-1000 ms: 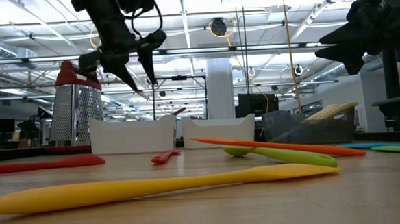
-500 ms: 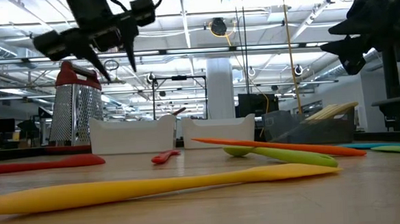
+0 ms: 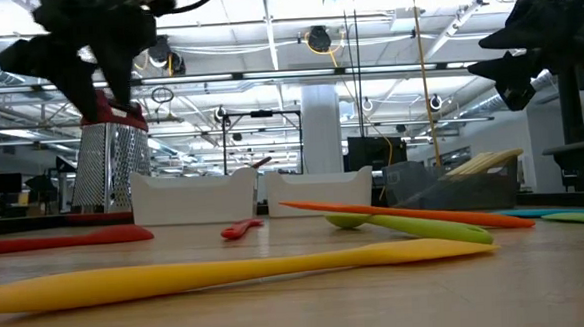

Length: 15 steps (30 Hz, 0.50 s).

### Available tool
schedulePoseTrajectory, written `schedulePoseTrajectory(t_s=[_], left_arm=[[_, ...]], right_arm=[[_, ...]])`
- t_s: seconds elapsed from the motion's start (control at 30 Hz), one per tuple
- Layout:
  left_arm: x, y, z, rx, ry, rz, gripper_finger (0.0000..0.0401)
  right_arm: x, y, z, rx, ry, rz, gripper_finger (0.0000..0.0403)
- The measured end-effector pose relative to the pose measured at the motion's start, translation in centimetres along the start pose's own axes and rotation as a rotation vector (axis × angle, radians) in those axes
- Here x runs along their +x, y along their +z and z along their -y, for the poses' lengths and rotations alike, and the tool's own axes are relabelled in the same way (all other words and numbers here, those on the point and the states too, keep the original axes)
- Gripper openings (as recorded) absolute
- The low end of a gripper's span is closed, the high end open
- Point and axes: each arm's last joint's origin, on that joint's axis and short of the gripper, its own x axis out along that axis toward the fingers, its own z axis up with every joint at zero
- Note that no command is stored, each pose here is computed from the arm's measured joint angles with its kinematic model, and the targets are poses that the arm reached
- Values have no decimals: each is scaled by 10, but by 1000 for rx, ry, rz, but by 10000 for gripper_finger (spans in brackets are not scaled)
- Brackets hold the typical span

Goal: Pick & Place Kitchen Items
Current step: Put the red serving spoon into the left white bin

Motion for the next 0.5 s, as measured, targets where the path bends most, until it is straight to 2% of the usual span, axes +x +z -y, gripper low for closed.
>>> schedulePoseTrajectory(t_s=[0.17, 0.3, 0.5], left_arm=[[-3, -16, -13, 128, 129, -151, 196], [-7, -28, -25, 180, 250, -191, 196], [4, -43, -32, 237, 268, -196, 195]], right_arm=[[0, 0, 0, 0, -6, 3, 171], [0, 1, 1, 4, -33, 18, 171], [0, 1, 1, 17, -49, 31, 171]])
